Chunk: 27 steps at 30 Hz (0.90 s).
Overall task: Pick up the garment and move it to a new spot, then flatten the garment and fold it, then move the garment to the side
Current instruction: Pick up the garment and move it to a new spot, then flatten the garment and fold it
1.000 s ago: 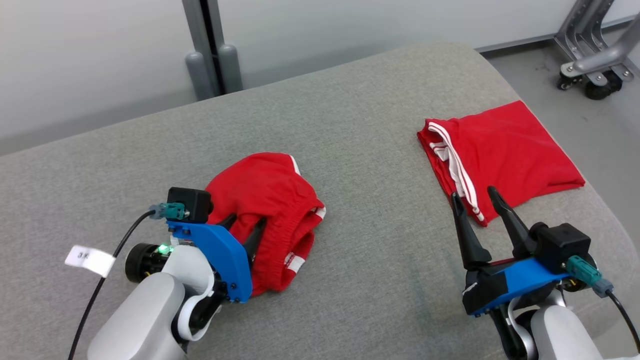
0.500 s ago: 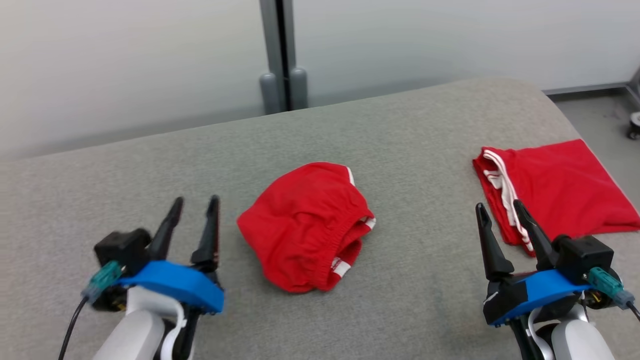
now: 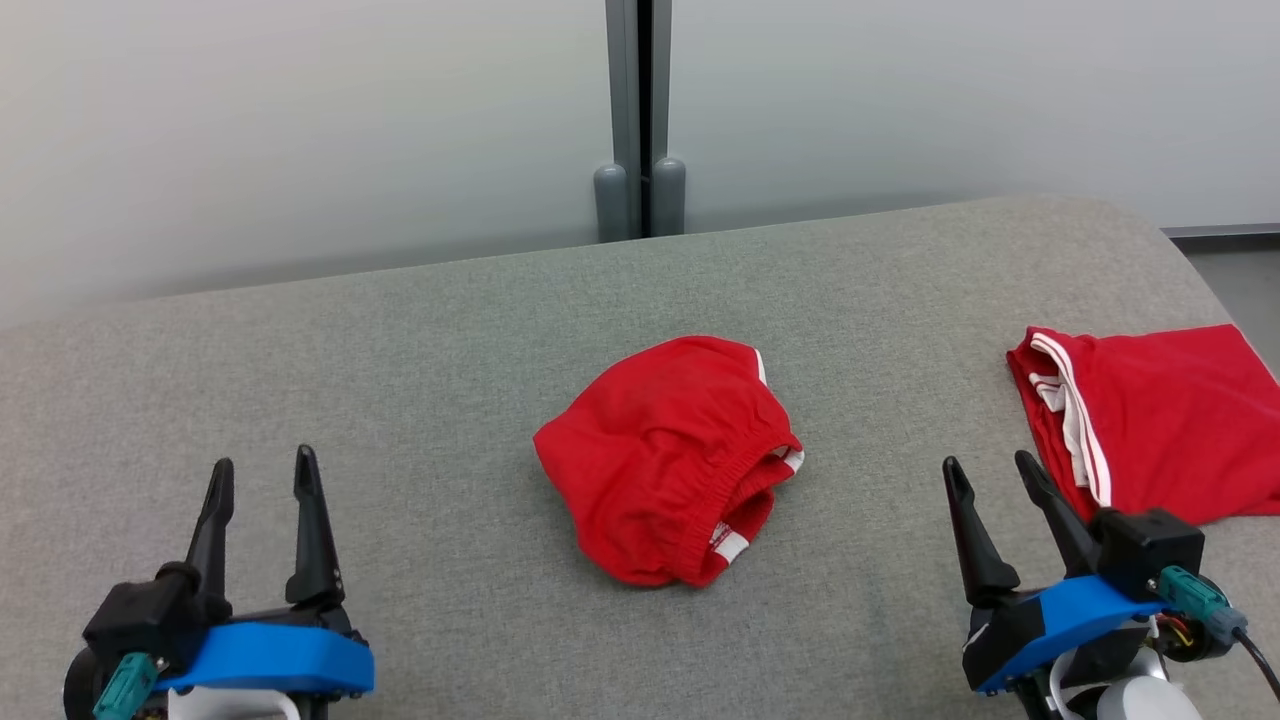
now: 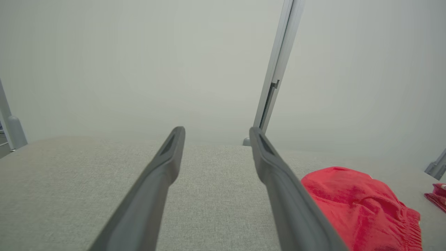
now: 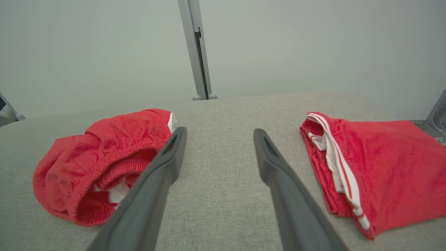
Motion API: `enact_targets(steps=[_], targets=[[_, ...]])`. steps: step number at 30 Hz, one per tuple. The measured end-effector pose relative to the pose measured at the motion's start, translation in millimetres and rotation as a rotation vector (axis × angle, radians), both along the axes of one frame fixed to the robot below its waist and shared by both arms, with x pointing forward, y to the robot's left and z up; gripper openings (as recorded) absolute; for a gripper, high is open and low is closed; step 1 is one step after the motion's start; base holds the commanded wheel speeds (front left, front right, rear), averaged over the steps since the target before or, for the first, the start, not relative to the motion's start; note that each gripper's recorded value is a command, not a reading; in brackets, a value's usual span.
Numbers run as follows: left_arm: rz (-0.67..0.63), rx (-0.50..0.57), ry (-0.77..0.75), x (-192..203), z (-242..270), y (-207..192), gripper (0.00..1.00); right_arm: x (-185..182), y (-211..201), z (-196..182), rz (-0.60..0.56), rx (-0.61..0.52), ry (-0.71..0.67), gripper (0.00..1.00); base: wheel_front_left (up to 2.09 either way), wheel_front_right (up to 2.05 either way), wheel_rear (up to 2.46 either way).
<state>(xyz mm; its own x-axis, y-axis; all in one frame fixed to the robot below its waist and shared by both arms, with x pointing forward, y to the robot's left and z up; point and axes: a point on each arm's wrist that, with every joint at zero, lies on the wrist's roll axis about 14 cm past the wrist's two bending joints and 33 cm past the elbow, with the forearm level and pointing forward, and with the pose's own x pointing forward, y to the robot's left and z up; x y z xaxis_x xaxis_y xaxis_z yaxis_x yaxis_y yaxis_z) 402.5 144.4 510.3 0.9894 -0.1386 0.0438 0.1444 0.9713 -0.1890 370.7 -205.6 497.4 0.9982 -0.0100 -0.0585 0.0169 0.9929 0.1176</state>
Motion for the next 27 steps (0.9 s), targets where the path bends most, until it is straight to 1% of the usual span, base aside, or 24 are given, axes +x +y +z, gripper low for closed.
enact_targets(steps=[6,8,10,14,17,21,27], targets=[[0.097,-0.046,0.019,-22.8,-8.8,19.8,1.00,-1.2,5.0,-2.2,0.013,0.010,0.005,1.00,0.00,0.00,0.00],[0.112,-0.061,0.027,-29.0,-12.1,22.0,1.00,-1.7,6.3,-3.0,0.017,0.012,0.007,1.00,0.00,0.00,0.00],[0.109,-0.042,0.033,-33.8,-16.0,22.5,1.00,-1.3,7.9,-3.0,0.021,0.014,0.006,1.00,0.00,0.00,0.00],[0.059,0.044,0.064,-41.9,-30.9,16.4,1.00,-0.3,11.0,-4.0,0.031,0.016,0.011,1.00,0.00,0.00,0.00],[0.035,0.070,0.077,-44.2,-36.9,12.3,1.00,0.4,13.0,-5.8,0.037,0.017,0.017,1.00,0.00,0.00,0.00],[0.008,0.078,0.091,-44.0,-41.0,7.3,1.00,0.8,14.6,-7.9,0.042,0.017,0.026,1.00,0.00,0.00,0.00],[0.007,0.072,0.094,-39.2,-40.7,6.6,1.00,1.0,13.8,-10.4,0.039,0.018,0.034,1.00,0.00,0.00,0.00]])
